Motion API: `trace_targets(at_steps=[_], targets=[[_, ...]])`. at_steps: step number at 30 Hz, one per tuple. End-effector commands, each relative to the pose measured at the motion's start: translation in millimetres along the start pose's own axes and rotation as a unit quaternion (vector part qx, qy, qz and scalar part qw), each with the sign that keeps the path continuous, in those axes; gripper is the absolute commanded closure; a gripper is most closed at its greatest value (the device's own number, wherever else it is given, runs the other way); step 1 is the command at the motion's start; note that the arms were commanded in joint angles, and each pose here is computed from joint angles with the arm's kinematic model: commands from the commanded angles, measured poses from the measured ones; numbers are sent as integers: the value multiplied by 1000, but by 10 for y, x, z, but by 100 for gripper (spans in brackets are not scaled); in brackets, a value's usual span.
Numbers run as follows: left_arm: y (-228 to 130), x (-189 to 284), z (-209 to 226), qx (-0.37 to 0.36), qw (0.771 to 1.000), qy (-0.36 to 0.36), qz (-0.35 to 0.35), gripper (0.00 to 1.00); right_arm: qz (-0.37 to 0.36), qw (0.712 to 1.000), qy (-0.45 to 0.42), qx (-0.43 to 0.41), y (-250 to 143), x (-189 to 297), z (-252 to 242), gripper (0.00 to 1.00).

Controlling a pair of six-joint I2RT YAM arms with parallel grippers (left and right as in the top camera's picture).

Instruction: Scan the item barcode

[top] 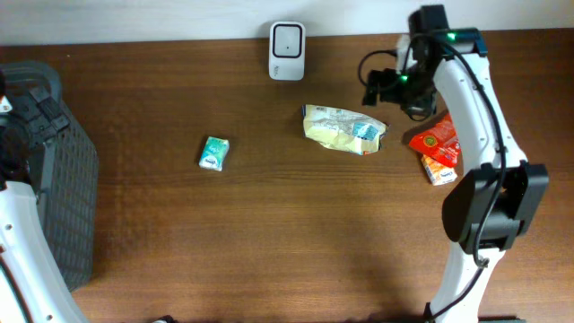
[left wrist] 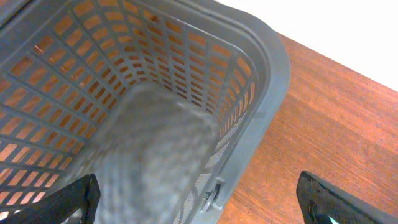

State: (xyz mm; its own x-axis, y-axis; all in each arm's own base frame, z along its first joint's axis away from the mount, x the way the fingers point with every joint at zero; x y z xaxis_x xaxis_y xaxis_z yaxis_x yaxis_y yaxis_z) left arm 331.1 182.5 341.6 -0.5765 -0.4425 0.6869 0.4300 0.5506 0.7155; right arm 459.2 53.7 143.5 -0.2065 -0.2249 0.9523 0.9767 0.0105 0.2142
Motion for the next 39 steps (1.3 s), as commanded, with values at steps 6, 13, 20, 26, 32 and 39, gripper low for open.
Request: trace_targets(at_steps=[6,13,20,26,32,39], targets=[[11,-15,16,6,1000,3,0,1,33,991,19,-125,-323,-965,-59,1],[11,-15,16,6,1000,3,0,1,19,990,44,-130,-536,-1411,-96,1],[11,-15,16,6,1000,3,0,1,24,993,89,-80,-695,-1546,-4,67],[11,-15,16,6,1000,3,0,1,14,985,175,4,-678,-1428,238,96],[11,-15,16,6,1000,3,0,1,-38,955,269,115,-571,-839,406,96],[11,-15,16,6,1000,3,0,1,-138,921,290,221,-397,169,685,96]])
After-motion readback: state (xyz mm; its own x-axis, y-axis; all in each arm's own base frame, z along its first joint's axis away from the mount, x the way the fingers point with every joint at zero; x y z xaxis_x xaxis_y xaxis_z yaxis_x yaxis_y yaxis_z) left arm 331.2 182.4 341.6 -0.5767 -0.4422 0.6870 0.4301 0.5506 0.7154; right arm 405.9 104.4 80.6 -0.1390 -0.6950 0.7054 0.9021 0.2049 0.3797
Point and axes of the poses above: each gripper's point midway between its finger pads, its own x axis back along the fingers, its own z axis along the line the jaws close on, y = z × x, the point moved 1 cm from there along x, back along the fingers, and after that the axes turned 12 degrees about x, right-handed, at the moved point
